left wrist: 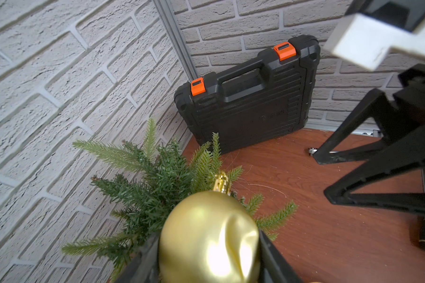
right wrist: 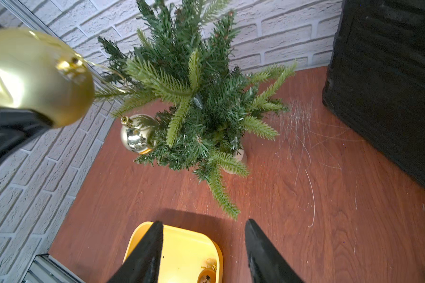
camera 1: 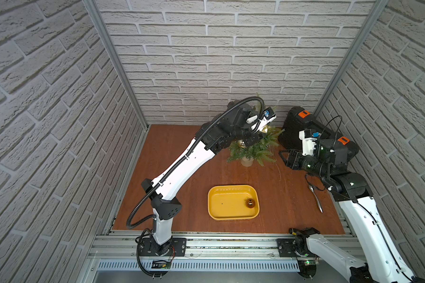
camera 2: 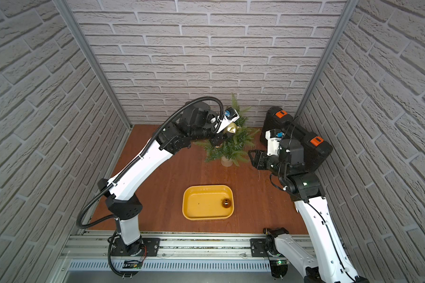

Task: Decorate the small christmas tree with ornaments
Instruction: Hang an ornament on the christmas tree.

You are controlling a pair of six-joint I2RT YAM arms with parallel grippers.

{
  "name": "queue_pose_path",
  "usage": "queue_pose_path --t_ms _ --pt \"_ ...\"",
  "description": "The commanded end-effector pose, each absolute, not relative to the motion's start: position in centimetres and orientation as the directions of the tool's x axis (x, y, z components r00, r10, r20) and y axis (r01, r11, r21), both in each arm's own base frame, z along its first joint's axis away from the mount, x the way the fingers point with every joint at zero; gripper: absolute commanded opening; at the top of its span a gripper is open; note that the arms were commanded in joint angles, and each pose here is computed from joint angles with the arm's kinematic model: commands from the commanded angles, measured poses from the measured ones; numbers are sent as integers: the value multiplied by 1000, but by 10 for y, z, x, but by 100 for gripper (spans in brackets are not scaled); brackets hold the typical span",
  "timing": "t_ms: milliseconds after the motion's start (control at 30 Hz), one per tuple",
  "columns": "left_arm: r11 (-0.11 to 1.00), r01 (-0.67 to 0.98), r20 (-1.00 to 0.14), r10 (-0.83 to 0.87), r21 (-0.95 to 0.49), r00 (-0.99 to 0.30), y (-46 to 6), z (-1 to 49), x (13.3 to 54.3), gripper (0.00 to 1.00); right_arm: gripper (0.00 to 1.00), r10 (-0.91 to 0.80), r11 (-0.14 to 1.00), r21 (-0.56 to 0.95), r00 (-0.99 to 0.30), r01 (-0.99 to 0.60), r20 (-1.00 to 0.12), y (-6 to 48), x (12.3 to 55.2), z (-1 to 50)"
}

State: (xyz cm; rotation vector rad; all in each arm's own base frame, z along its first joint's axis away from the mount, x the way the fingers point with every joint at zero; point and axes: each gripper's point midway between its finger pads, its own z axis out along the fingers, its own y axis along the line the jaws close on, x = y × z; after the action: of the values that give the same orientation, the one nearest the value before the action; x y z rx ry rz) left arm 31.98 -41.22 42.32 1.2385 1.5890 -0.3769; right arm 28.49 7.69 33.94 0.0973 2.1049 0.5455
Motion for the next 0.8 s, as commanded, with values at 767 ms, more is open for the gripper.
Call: queue_pose_path --t_ms 767 --pt "494 810 -880 471 317 58 -421 429 343 53 50 298 828 442 -399 -343 -867 96 341 410"
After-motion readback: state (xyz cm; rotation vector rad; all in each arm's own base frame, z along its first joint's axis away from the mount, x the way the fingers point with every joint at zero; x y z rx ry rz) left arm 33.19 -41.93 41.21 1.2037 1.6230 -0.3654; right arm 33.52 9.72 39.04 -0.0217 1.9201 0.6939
